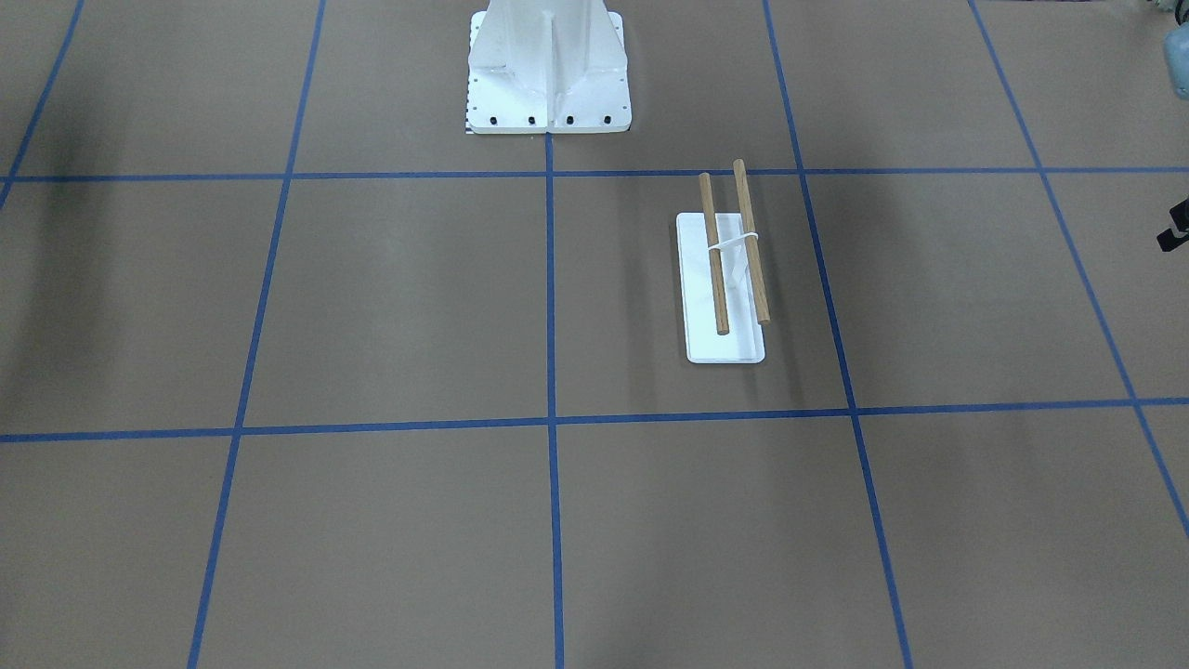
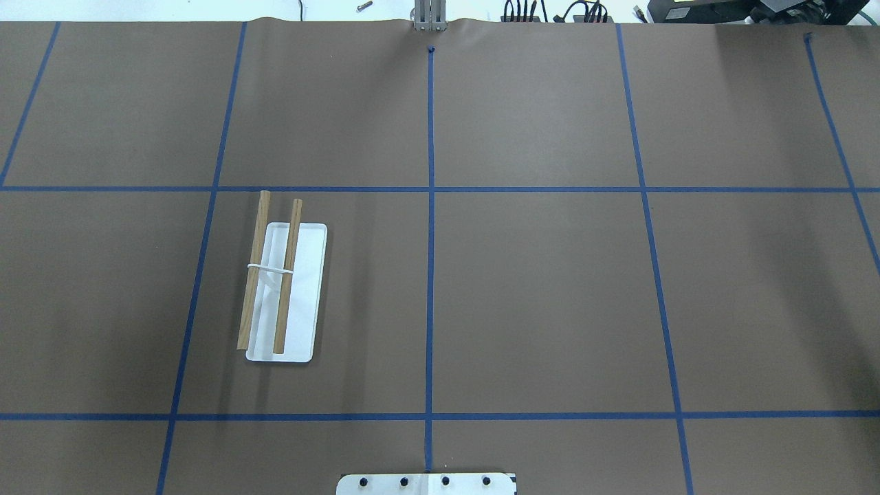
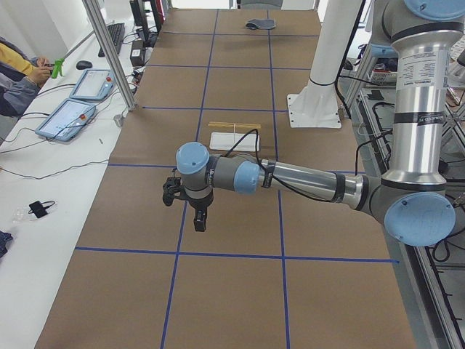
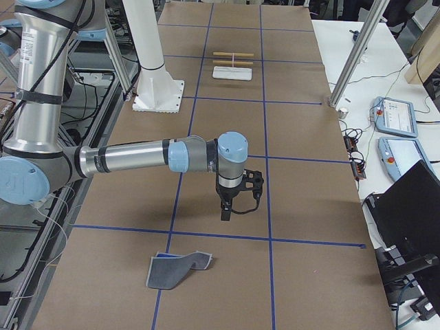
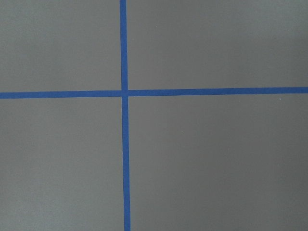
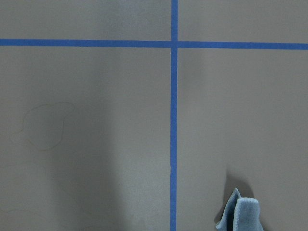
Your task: Hang towel on rack
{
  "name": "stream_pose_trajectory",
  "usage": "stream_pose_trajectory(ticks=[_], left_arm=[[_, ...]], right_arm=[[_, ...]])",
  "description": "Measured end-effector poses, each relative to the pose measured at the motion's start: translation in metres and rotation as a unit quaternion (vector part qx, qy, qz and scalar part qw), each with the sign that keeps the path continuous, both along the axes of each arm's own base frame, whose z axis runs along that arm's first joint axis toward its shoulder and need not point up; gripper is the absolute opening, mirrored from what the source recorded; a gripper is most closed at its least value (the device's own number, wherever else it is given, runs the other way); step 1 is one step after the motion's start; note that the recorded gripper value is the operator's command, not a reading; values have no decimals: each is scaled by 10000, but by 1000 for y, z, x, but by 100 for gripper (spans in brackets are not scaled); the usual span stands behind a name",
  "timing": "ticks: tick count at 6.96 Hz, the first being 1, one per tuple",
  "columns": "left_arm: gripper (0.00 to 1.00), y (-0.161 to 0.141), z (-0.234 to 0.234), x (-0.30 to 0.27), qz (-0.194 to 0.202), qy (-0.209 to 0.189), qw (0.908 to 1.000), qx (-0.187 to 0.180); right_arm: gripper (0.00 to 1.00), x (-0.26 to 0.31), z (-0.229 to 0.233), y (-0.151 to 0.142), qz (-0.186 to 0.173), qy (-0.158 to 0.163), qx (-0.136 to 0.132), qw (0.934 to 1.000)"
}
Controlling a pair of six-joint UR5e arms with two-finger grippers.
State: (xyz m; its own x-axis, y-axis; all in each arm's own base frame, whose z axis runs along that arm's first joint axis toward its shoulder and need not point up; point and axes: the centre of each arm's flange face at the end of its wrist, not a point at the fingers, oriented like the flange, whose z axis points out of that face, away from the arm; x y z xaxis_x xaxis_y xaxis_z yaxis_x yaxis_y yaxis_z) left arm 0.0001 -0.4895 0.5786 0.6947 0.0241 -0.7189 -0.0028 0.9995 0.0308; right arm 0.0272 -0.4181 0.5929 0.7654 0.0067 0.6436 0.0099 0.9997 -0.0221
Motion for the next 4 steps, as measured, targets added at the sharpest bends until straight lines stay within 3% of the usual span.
stream_pose_trajectory(ticks=[4], left_arm=[[98,-1,-1,1,6,11,10000,20]], right_arm=[[100,-1,1,0,-30,-21,13,10000]])
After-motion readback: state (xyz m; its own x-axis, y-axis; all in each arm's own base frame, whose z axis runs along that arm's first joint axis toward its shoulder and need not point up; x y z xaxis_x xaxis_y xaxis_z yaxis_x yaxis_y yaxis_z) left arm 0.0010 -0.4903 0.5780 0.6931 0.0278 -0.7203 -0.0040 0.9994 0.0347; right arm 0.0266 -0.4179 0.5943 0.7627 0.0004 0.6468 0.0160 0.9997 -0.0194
